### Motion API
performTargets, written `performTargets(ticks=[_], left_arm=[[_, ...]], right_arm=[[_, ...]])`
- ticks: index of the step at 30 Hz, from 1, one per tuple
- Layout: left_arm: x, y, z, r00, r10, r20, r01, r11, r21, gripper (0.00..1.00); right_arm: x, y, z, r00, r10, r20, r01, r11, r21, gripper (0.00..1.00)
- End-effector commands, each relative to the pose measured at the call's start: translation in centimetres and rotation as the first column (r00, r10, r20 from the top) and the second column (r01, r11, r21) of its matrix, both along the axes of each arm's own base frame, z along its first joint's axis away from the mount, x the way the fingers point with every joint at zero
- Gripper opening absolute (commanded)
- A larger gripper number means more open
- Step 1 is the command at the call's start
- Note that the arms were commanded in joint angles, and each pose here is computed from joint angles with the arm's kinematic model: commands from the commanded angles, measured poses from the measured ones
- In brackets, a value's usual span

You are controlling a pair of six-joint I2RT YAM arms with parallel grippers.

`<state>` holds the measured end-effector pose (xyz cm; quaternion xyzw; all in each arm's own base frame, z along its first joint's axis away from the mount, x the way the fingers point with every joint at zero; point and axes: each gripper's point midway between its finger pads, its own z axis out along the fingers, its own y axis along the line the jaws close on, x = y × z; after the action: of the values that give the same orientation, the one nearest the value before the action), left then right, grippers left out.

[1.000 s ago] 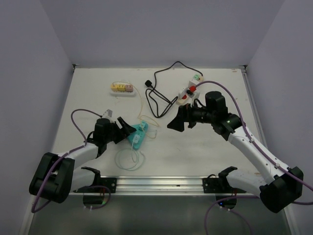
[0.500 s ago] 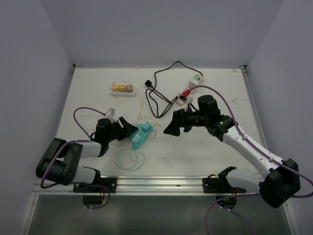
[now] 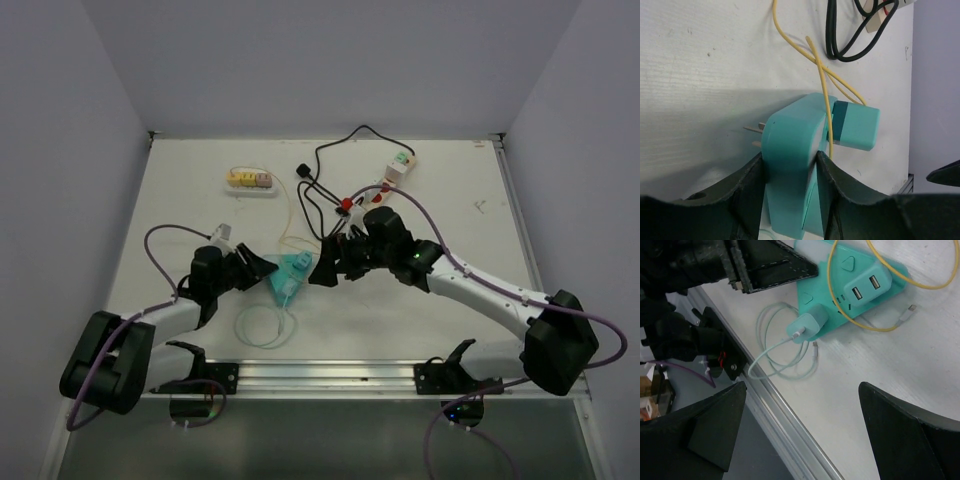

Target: Pull the plug off the socket

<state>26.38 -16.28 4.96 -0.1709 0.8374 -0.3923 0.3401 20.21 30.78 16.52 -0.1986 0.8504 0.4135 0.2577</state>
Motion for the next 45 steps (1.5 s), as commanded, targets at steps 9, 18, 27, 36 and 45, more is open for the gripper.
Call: performTargets(ticks=[9,18,27,36,45], left_arm=[[1.2,1.8,3.7,0.990,0.065,0.122,-0.076,0.993,0.087,0.00],[1.2,2.3,4.6,0.985,0.071,0.155,-0.090,0.989,0.117,0.00],[1.7,2.9,5.3,0.980,0.087,0.179,-0.114,0.982,0.148,0.00],[2.1,3.5,5.1,0.976,0.120,0.180,-0.152,0.973,0.175,0.00],[2.5,7.1,3.3,0.961,0.236,0.148,-0.273,0.902,0.335,0.00]], right_arm=[[3.1,5.4,-0.7,0.940,-0.311,-0.144,0.309,0.950,-0.031,0.99],[4.5,8.1,-4.3,0.890,-0.394,-0.229,0.390,0.919,-0.066,0.96],[5.1,11.1,-6.4,0.881,-0.402,-0.250,0.392,0.916,-0.089,0.72],[4.7,12.8,-8.5,0.874,-0.375,-0.309,0.361,0.927,-0.103,0.41],[3.9,11.4,-7.5,0.878,-0.364,-0.311,0.348,0.931,-0.107,0.00]])
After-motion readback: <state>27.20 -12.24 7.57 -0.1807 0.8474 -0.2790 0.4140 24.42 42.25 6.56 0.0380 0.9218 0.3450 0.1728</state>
